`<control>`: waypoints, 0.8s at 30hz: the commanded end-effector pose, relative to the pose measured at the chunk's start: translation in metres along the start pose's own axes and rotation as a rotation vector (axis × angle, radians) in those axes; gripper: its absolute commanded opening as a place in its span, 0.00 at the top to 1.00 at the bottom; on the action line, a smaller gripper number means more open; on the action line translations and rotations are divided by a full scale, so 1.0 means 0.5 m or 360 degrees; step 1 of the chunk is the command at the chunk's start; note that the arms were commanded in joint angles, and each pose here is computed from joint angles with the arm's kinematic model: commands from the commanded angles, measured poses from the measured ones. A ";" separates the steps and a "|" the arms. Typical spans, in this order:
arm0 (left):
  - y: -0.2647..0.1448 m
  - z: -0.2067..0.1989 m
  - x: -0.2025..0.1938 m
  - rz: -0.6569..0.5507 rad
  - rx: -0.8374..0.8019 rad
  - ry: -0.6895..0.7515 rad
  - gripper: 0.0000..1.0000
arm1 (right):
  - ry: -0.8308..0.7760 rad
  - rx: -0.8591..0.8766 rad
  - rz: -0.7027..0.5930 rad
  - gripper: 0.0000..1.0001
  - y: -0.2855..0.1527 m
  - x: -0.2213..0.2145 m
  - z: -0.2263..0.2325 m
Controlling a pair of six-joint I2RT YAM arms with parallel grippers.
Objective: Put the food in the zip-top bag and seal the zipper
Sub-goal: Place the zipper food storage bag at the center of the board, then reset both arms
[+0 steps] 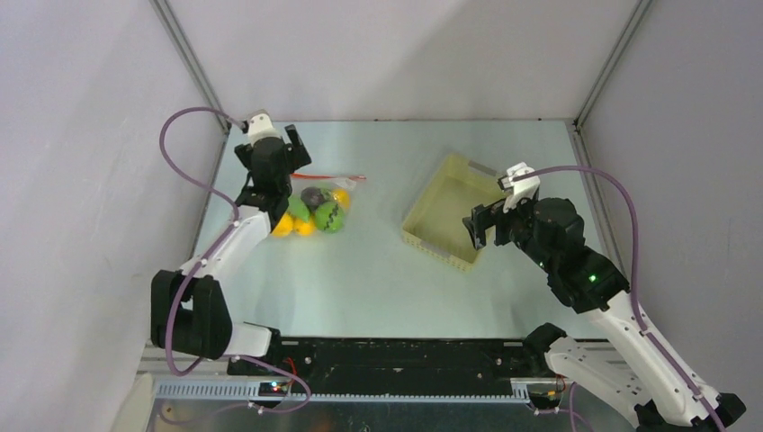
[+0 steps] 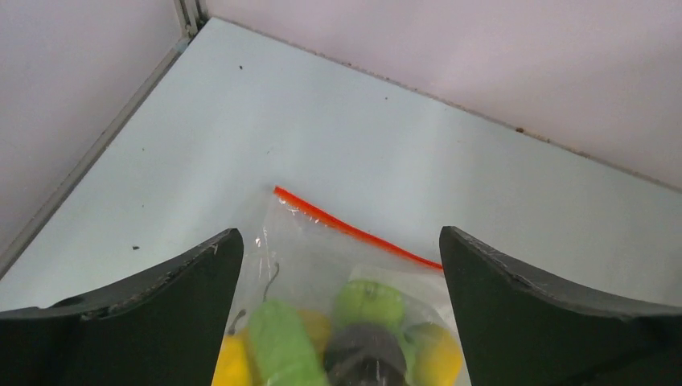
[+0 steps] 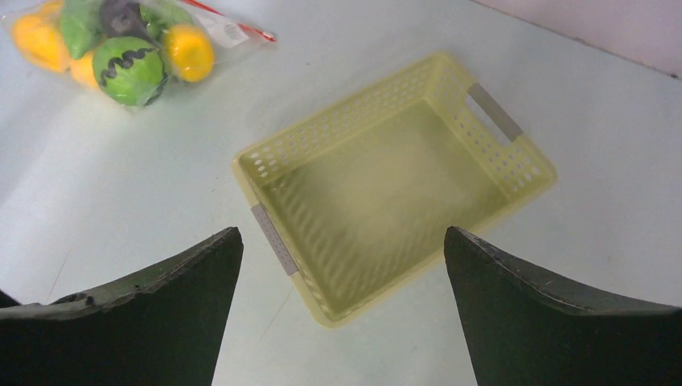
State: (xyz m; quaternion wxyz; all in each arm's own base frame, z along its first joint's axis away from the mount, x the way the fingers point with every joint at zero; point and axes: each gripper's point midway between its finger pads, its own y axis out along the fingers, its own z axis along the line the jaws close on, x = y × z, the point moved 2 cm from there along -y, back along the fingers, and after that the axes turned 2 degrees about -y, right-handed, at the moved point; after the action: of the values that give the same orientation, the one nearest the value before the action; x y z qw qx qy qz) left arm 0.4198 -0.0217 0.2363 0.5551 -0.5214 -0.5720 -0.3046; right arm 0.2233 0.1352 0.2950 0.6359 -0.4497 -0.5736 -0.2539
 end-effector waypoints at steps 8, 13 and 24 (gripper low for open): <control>-0.172 0.037 0.107 -0.0024 -0.0057 -0.0245 0.00 | 0.0606 -0.0561 -0.0063 0.01 -0.010 -0.052 -0.131; -0.279 0.108 0.004 0.0060 -0.0061 -0.0373 0.00 | 0.0831 -0.0687 -0.0003 0.01 -0.026 -0.105 -0.175; -0.418 0.194 -0.085 -0.0104 -0.0153 -0.0823 0.00 | 0.1004 -0.1003 0.0014 0.00 -0.058 -0.217 -0.218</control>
State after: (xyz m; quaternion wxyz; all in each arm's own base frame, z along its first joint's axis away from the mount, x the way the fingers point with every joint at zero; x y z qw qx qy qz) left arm 0.1962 0.0001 0.2209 0.3858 -0.5841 -0.6775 -0.2257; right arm 0.2325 0.0190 0.2093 0.6359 -0.5232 -0.2738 -0.4970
